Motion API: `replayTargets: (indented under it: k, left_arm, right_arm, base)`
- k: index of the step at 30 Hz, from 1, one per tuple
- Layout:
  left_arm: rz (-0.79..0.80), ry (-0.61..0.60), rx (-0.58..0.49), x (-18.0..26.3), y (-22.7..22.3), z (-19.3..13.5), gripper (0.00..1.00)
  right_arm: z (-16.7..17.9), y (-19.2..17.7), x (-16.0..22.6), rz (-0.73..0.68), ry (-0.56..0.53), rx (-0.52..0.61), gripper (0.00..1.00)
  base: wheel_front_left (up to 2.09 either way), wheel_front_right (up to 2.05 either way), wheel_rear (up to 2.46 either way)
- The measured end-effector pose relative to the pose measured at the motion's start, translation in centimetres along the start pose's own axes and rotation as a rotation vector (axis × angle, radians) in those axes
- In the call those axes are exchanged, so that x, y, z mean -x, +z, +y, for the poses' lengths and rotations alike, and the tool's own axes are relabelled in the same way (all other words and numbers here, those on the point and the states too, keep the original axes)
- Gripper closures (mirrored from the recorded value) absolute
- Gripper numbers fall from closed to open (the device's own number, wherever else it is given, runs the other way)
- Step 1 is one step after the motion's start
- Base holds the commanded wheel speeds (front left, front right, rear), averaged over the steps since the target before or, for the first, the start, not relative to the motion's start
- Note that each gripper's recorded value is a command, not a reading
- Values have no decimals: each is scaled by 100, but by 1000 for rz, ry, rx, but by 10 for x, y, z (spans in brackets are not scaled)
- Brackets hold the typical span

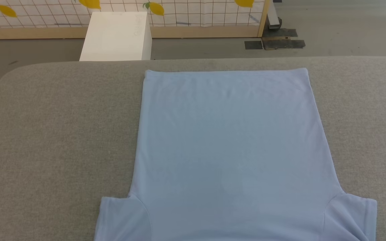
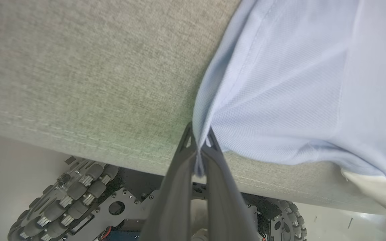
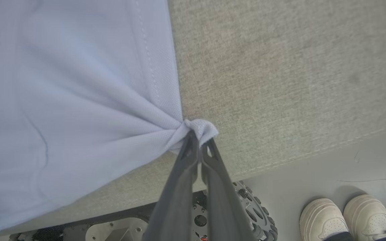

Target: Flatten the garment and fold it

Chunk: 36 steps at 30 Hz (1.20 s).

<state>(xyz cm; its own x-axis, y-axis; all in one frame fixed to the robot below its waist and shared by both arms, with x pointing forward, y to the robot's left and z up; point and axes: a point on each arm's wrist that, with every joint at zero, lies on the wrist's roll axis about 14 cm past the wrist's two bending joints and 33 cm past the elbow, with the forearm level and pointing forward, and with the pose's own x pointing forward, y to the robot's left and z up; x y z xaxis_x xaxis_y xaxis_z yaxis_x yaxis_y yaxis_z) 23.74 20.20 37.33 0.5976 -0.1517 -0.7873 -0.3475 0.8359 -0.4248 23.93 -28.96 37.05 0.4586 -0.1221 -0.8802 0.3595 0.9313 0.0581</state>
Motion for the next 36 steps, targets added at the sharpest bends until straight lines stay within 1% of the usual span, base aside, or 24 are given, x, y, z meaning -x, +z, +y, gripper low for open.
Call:
replayTargets:
  k: [4,10,11,12,13,17,20,26,29,33,36]
  left_arm:
    - [2,-17,-7,-3,0,-4,100]
    - [-18,-42,-21,-5,6,-11,100]
    - [-20,-45,-23,-5,7,-12,100]
    - [-22,-46,-23,-5,7,-12,100]
    - [-25,-47,-24,-4,7,-12,100]
    - [-34,-52,-29,-3,9,-13,100]
    - [-37,-58,-34,-3,10,-15,100]
    - [-42,-70,-40,-3,13,-20,100]
    - [-49,-80,-45,-6,17,-24,100]
    - [-56,-92,-53,-11,23,-31,100]
    - [-59,-100,-62,-17,27,-36,100]
  right_arm:
    - [9,-11,-15,26,26,-2,100]
    - [10,-13,-19,27,39,-15,100]
    - [10,-11,-18,22,41,-17,76]
    - [11,-10,-18,17,44,-20,55]
    - [11,-9,-17,10,48,-23,0]
    - [19,19,-9,-115,75,-34,0]
    - [35,61,3,-289,117,-21,0]
    - [82,151,32,-668,240,8,0]
    - [103,189,41,-802,289,39,0]
    - [130,231,40,-898,342,76,0]
    - [144,260,28,-908,351,111,0]
  base:
    - [0,0,0]
    - [0,0,0]
    - [0,0,0]
    - [0,0,0]
    - [0,0,0]
    - [0,0,0]
    - [0,0,0]
    - [0,0,0]
    - [0,0,0]
    - [0,0,0]
    - [0,0,0]
